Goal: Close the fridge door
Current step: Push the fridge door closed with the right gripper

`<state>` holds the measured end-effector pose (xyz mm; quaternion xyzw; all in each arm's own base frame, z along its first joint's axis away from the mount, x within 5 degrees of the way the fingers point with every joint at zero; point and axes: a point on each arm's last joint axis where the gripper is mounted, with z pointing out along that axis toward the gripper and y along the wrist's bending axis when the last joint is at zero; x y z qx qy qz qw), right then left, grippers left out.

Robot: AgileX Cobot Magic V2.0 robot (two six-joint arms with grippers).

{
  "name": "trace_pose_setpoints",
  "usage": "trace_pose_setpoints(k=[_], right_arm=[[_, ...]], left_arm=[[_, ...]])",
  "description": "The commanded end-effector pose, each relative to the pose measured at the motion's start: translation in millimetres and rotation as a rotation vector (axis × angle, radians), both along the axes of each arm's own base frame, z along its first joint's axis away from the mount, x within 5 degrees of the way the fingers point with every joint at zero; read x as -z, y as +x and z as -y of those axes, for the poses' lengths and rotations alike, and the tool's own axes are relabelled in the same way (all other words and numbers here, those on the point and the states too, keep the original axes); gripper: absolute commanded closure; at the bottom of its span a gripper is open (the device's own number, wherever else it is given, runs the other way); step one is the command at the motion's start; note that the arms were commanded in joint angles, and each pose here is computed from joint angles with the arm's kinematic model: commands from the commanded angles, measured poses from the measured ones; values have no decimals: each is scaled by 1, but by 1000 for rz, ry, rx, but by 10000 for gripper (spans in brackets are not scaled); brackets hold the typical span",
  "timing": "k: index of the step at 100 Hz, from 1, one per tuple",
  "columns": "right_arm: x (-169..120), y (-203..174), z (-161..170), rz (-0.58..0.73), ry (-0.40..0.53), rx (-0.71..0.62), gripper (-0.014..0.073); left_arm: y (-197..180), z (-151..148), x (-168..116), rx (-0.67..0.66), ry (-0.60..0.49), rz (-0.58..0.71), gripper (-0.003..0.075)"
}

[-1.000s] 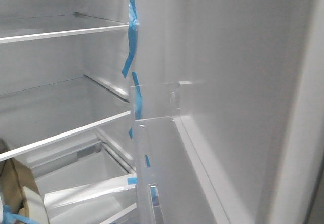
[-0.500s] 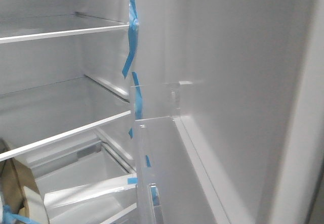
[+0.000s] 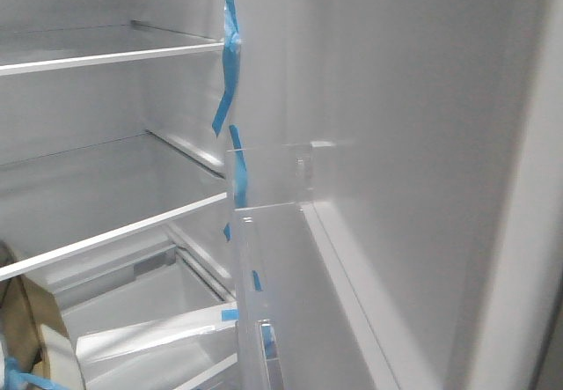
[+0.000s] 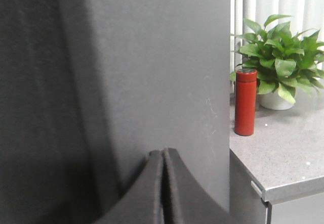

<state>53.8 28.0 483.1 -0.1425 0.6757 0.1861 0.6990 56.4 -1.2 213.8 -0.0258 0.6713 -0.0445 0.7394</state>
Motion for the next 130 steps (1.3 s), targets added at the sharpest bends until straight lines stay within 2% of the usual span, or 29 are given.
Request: trace_pose_setpoints(k=[1,55,89,130], right_arm=[[-13,5,-4,74,52,-22,671],[-14,31,-39,69,69,-207,671],[-8,55,-81,56,69,-330,671],[8,95,-138,53,75,-379,671]], left_arm=[[2,0,4,1,-6,30,741],[2,0,4,1,-6,30,741],[2,0,4,1,-6,30,741],[2,0,4,1,-6,30,741]])
